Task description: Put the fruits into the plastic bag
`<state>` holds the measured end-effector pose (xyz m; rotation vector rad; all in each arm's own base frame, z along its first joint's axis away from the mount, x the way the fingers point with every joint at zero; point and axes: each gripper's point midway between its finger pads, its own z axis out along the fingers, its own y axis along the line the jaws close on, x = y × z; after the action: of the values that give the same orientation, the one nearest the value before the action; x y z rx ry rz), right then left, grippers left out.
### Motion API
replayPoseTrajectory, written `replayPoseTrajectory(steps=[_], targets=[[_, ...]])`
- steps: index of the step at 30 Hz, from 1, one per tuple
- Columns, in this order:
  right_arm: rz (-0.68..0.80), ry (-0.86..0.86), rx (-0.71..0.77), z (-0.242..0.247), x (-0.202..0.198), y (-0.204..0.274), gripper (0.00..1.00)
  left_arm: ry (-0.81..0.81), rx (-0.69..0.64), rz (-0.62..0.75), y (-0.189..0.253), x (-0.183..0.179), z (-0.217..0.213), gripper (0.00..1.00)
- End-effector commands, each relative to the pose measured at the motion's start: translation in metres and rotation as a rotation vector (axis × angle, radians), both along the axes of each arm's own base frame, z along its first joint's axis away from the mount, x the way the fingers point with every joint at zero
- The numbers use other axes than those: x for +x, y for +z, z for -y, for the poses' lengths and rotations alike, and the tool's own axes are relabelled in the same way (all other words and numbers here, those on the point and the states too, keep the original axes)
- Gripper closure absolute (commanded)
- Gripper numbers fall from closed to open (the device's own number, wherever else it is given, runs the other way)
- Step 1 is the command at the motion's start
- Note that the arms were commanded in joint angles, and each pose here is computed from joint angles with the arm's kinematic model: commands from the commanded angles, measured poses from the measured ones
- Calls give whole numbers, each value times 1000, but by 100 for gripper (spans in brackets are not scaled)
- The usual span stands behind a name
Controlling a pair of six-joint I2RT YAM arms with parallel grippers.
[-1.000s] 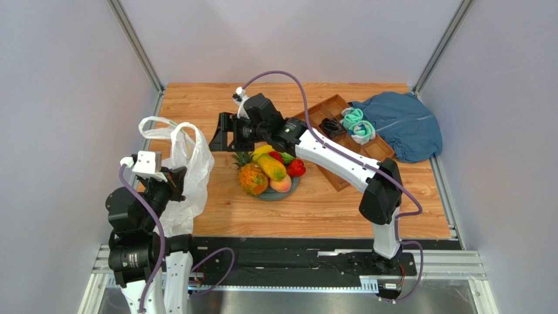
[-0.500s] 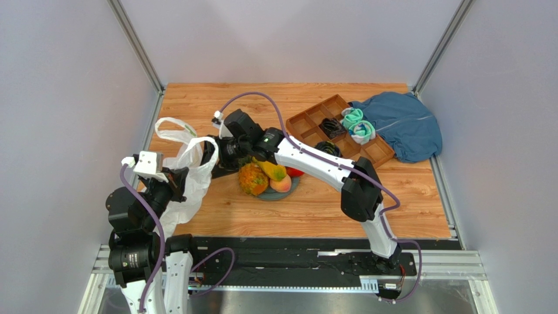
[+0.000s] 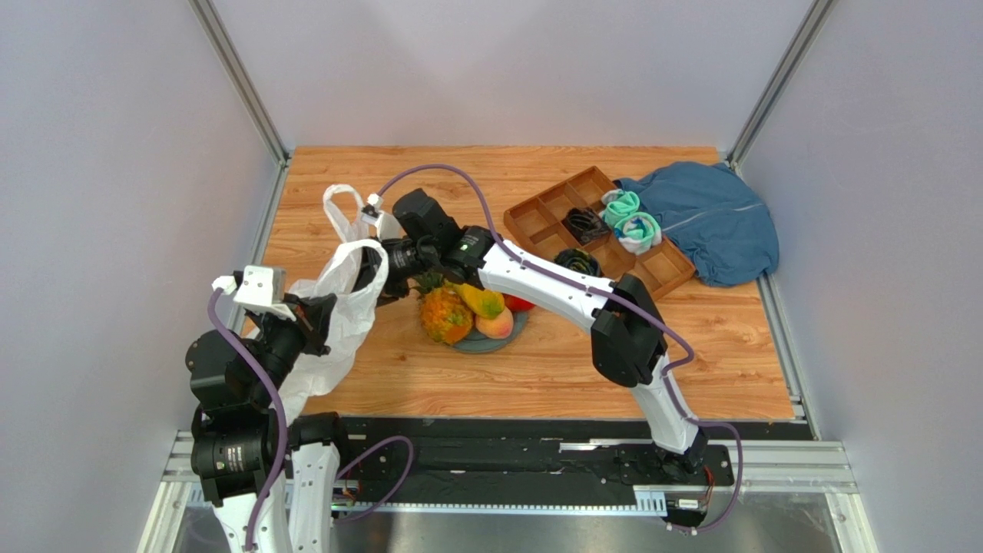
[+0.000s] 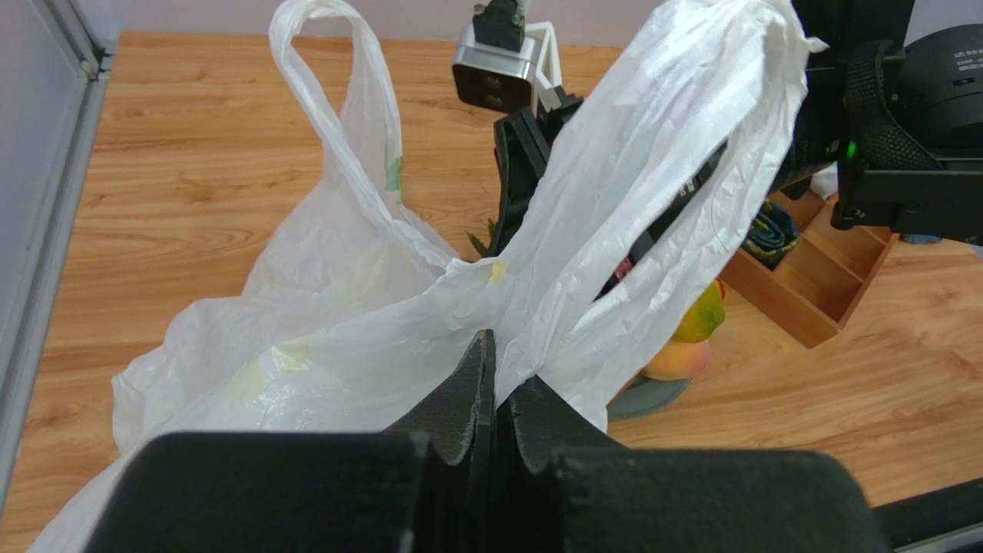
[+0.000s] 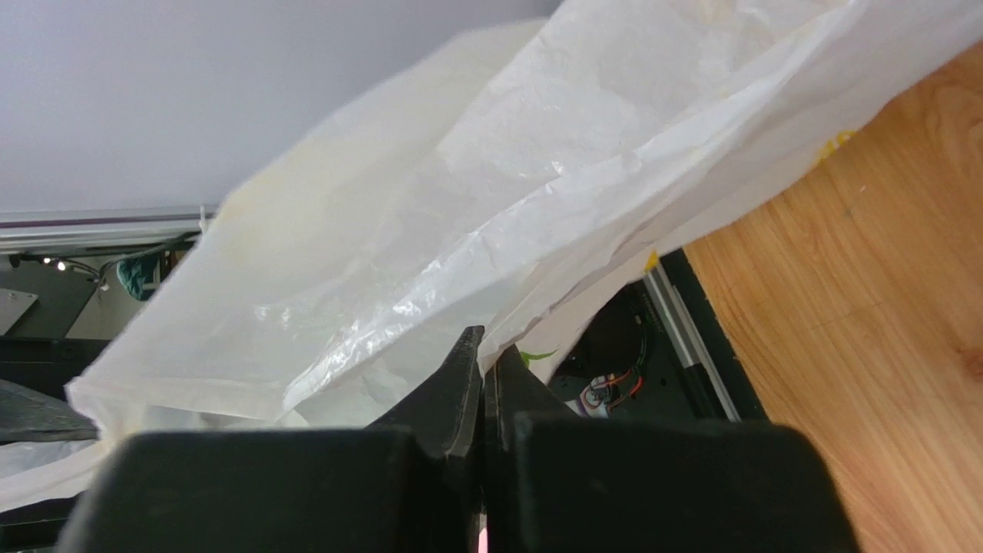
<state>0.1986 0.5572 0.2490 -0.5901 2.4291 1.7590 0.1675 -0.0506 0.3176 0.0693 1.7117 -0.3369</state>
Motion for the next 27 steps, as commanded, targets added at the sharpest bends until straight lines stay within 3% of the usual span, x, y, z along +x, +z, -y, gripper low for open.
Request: replayPoseTrajectory(steps=[1, 4, 6, 9, 14, 18, 20, 25, 27], targets=[[83, -59, 139, 9, 40, 44, 100, 0, -73, 14, 13, 2, 4, 70], [171, -70, 187, 14, 53, 60, 100, 4, -136, 21, 29, 3, 7, 31], [233, -69, 213, 15, 59, 67, 100, -23, -192, 27, 50, 4, 14, 25], [273, -67, 231, 17, 69, 66, 100, -125, -250, 14, 80, 3, 31, 4], [303, -58, 237, 20, 82, 56, 100, -284, -296, 28, 121, -10, 56, 3], [332, -21, 250, 21, 79, 54, 100, -255, -321, 41, 140, -15, 54, 3], [348, 11, 265, 23, 74, 53, 100, -104, -332, 57, 147, -7, 33, 2], [394, 80, 295, 33, 59, 55, 100, 356, -326, -77, 113, 13, -39, 1], [415, 100, 293, 39, 53, 52, 100, 399, -325, -81, 114, 15, -47, 1]])
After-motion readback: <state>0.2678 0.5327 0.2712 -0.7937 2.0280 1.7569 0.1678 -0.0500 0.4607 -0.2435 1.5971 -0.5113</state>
